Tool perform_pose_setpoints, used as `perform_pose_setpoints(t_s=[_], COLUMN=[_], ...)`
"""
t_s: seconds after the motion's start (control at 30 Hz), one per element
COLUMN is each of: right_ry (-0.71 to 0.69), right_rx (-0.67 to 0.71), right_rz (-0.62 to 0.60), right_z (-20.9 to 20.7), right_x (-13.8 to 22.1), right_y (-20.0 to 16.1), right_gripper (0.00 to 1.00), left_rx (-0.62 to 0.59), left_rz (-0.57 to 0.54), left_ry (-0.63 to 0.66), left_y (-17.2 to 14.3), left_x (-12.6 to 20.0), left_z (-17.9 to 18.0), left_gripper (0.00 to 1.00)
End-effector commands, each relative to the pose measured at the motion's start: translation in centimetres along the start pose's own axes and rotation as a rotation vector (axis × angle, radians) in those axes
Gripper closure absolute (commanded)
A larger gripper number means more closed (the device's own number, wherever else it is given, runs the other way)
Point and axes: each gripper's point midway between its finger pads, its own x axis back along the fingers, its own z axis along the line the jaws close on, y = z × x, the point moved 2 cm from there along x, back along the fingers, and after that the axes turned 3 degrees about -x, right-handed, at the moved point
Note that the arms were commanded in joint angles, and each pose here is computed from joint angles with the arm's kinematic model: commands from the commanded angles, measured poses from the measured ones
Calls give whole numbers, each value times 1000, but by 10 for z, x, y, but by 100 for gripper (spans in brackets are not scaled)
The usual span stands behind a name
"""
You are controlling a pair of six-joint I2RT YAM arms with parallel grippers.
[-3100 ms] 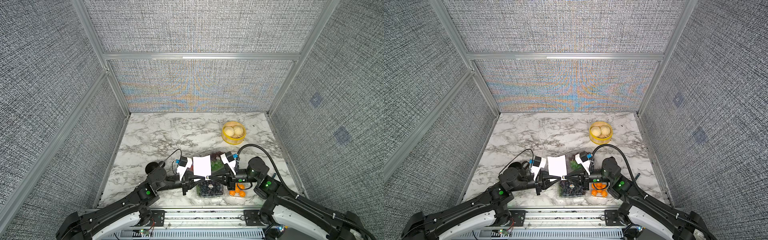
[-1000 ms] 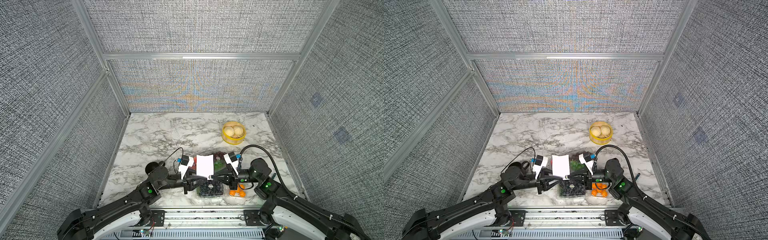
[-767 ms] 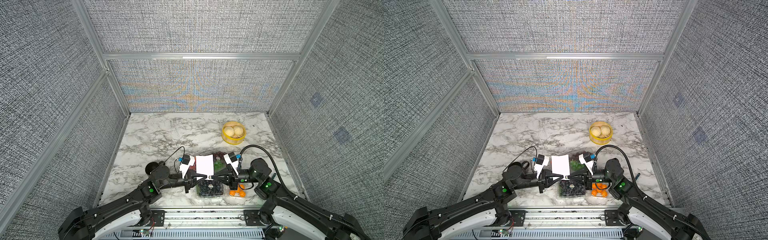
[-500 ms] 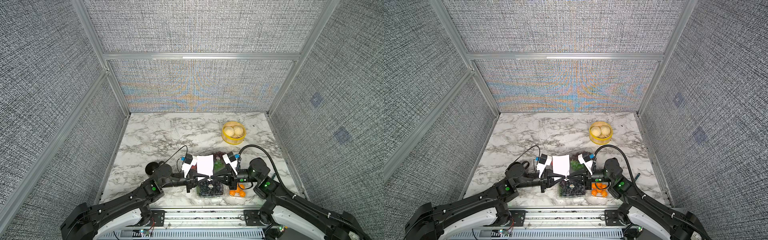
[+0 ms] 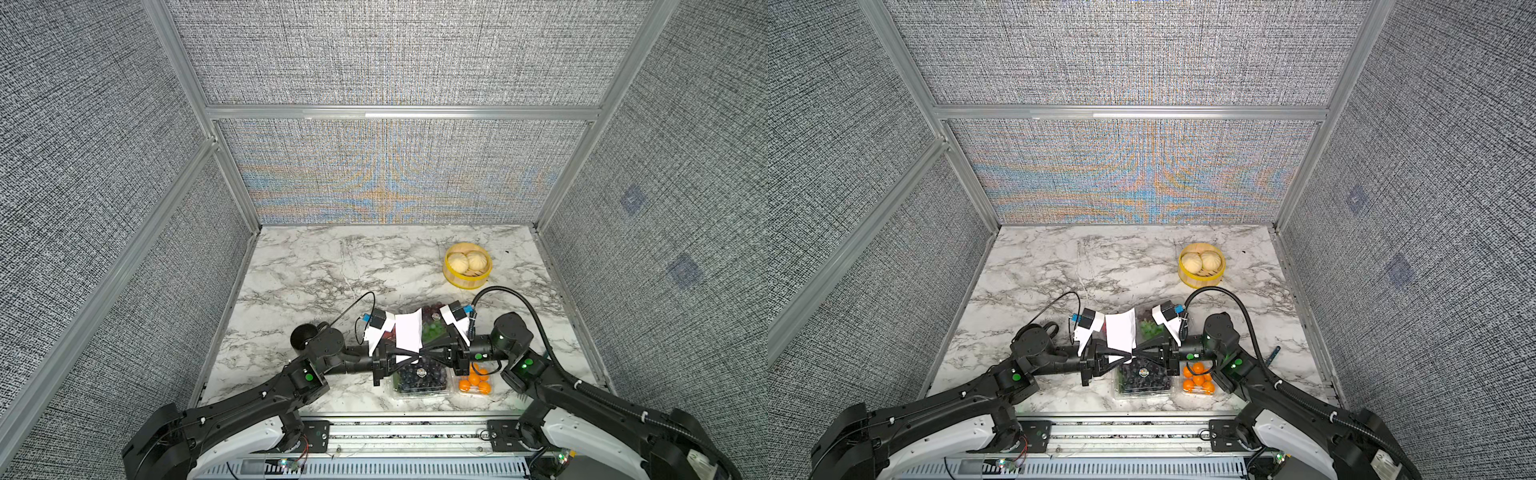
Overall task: Label fruit boxes
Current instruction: Adjust the label sticker.
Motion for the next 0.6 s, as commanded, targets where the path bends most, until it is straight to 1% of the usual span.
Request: perform_pose_setpoints(t_s=[0.0, 0.07, 0.3, 0.57], right_ry=[50, 78, 82, 88], right_rx=[33, 40, 50, 63], right_rz=[-26, -28, -36, -41], right_z=[8, 14, 21, 25], right_x=[-2, -1, 5, 7], right_y=[10, 10, 7, 6], right_gripper=[100, 100, 100, 100], left_rx=[-33, -33, -40, -39], left_rz=[-37, -32, -33, -31], left_ry=[-42, -1, 74, 77], left_y=[10, 8, 5, 5], left_x=[0, 0, 3, 2], left_z=[-9, -2, 9, 10], left_gripper=[100, 100, 100, 100])
